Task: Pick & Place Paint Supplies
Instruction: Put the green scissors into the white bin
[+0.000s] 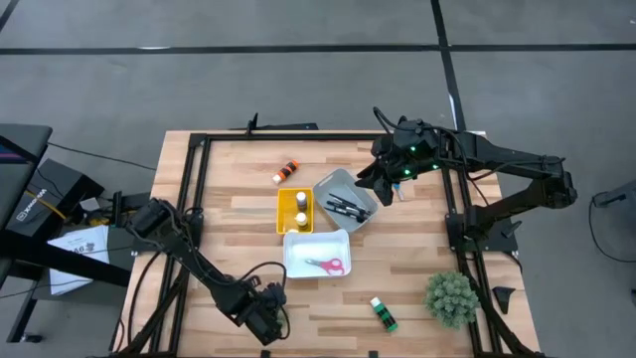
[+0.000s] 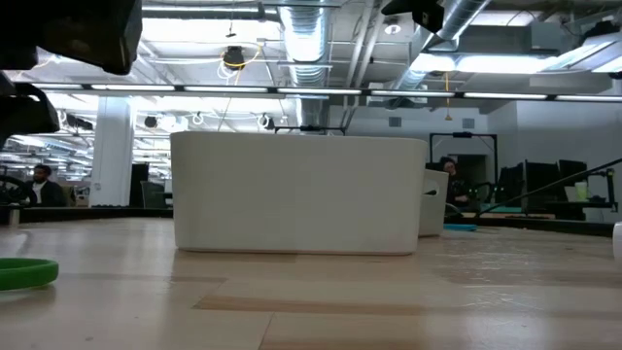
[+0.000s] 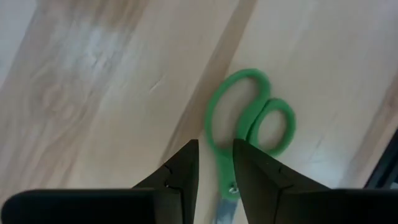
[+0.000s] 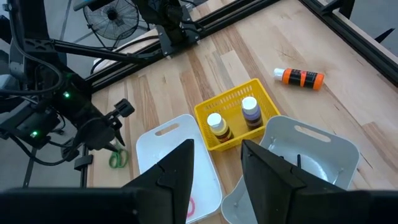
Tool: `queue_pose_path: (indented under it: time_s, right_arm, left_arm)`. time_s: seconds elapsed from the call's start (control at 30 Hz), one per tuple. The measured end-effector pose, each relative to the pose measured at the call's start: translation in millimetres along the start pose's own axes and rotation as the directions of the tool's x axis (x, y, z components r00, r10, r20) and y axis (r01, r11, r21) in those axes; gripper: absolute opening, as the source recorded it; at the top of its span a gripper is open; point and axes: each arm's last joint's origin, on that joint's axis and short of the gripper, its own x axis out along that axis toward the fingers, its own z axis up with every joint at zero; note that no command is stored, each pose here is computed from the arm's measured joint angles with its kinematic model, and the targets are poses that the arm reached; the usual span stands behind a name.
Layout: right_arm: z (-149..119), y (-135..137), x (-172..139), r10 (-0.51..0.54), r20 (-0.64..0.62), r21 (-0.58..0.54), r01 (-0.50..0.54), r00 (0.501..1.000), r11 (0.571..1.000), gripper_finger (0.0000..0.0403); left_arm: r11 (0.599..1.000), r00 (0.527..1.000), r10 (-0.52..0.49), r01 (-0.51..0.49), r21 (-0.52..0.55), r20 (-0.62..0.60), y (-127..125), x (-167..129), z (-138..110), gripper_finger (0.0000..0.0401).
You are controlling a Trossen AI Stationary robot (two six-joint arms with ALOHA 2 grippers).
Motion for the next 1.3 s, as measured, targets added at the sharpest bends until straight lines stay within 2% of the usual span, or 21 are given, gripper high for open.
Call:
queue_pose_path:
  time_s: [0.4,1.07,1.17,1.3]
  right_arm:
    - [0,0,0,0.0,0.0,-0.008,0.0,1.0,1.0,0.0129]
    - [0,0,0,-0.001,-0.004,-0.014,0.001,1.0,1.0,0.0129]
    - [0,0,0,-0.002,-0.003,-0.014,0.002,1.0,1.0,0.0129]
    - [0,0,0,-0.001,-0.003,-0.014,0.001,1.0,1.0,0.0129]
  left_arm:
    - [0.999,1.0,0.017,-0.018,0.045,0.02,1,0,1,0.0092]
    - [0.998,0.999,0.049,-0.049,0.032,-0.01,2,15,-1,0.009]
    - [0.998,0.999,0.052,-0.051,0.031,-0.015,2,15,-1,0.0077]
    - [0.998,0.998,0.06,-0.059,0.031,-0.019,3,16,-1,0.0035]
